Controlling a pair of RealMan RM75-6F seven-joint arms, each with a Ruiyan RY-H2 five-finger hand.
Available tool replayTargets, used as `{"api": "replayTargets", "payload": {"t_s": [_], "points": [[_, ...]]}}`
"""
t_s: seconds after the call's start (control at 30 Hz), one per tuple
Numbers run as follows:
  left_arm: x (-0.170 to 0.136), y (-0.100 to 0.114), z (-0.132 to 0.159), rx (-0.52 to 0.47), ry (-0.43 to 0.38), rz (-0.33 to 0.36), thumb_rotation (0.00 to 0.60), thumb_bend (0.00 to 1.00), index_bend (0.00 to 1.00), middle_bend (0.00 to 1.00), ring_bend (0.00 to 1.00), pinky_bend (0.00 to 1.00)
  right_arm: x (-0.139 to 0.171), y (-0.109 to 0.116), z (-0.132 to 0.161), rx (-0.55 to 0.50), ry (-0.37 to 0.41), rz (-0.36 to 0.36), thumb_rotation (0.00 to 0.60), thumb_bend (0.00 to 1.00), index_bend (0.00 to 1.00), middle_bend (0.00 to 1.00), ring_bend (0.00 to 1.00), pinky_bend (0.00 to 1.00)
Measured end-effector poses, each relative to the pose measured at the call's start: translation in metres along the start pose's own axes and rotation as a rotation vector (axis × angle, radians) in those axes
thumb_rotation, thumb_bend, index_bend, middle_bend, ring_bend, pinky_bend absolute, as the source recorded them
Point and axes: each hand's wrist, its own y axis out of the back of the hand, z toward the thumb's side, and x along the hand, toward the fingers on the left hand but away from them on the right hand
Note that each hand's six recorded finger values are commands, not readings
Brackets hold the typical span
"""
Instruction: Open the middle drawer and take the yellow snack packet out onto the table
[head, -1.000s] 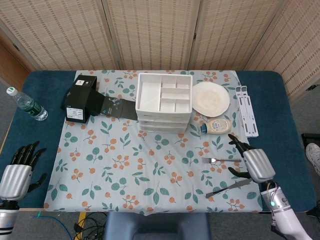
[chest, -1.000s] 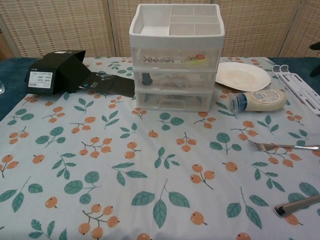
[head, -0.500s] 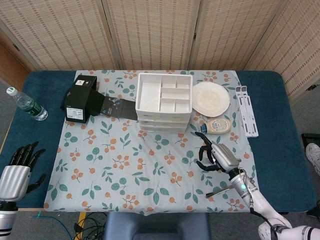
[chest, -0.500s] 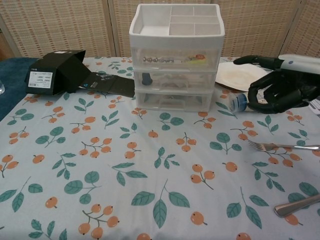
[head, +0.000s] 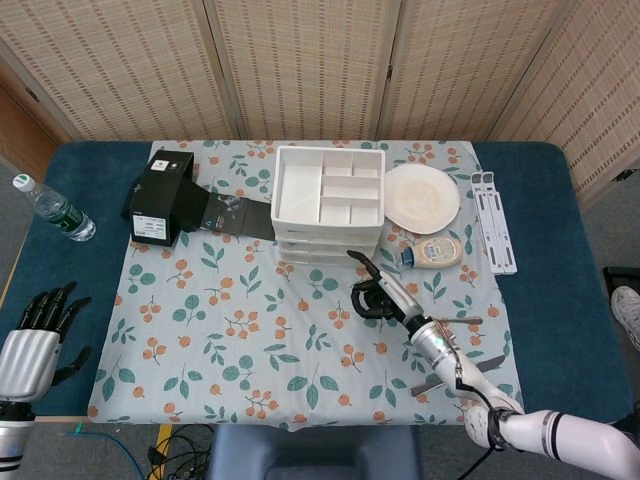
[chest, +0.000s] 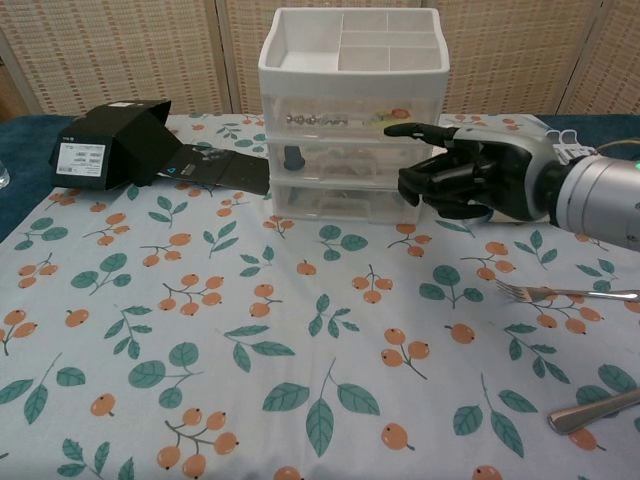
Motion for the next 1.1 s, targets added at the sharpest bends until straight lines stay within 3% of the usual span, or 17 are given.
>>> {"api": "replayTargets", "payload": {"t_s": [0.47, 1.1], "points": [[0.0, 0.001, -0.004, 0.005, 0.009, -0.003, 0.6, 0.27, 0.18, 0.07, 0.08, 0.09, -0.04, -0.014, 0.008, -0.075, 0.004, 0.021, 0.6, 0.58, 0.0, 0.7, 0.91, 1.0], [0.001, 0.0, -0.006, 0.016, 0.013, -0.013, 0.6, 0.27, 0.18, 0.07, 0.08, 0.09, -0.064, -0.021, 0.015, -0.068, 0.004, 0.044, 0.6, 0.58, 0.0, 0.7, 0.92, 1.0]]}}
